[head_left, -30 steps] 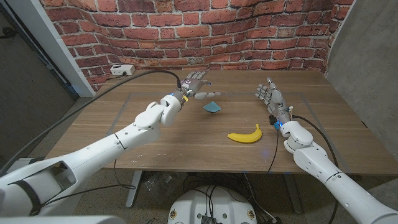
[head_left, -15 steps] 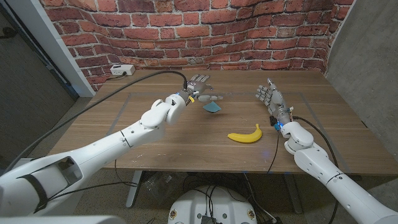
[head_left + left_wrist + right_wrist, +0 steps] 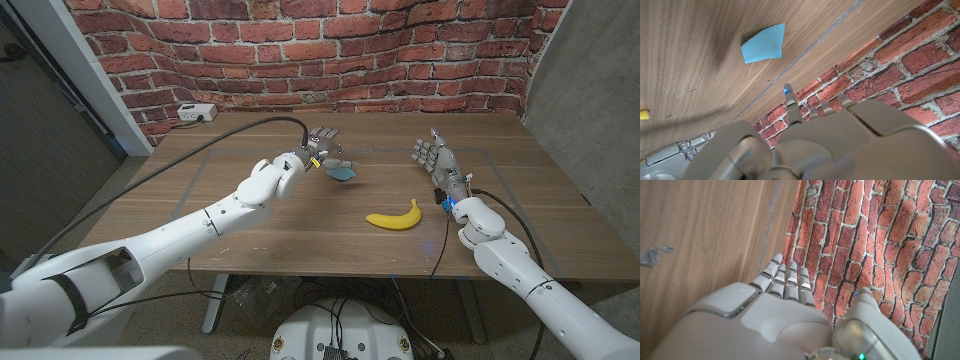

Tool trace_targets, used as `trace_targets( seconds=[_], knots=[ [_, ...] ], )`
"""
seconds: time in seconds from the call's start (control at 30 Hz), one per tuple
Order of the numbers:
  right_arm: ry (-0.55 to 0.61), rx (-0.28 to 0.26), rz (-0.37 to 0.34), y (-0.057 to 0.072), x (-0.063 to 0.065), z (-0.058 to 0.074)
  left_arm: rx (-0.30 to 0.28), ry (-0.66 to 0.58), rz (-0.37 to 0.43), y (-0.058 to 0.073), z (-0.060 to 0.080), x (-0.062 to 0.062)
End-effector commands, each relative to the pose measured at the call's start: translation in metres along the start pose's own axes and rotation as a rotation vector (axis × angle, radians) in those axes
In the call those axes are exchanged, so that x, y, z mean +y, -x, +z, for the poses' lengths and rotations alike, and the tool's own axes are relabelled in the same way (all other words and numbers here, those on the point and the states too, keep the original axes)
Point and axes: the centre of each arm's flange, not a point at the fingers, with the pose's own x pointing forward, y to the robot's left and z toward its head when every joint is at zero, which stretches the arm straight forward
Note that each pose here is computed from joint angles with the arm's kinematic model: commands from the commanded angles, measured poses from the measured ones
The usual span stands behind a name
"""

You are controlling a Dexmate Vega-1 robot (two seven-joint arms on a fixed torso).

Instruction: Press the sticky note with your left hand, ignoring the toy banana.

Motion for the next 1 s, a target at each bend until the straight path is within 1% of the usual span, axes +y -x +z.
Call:
trace_targets(
  seconds=[0.03,0.3,0.47,0.67,1.0],
  knots=[
    [-0.004,0.007,0.001,0.002,-0.002,-0.003,0.002,-0.009,-0.038,-0.009,0.007,-0.010],
    [-0.004,0.009,-0.002,0.004,-0.004,-0.003,-0.009,0.001,-0.052,-0.019,0.010,-0.018],
    [-0.004,0.007,-0.004,0.004,-0.005,-0.001,-0.017,-0.001,-0.061,-0.020,0.013,-0.022],
    [-0.002,0.009,-0.002,0.005,-0.005,-0.001,-0.031,0.018,-0.072,-0.024,0.016,-0.032],
    [-0.005,0.010,0.002,0.003,-0.006,-0.001,-0.047,0.021,-0.083,-0.027,0.021,-0.037]
  ],
)
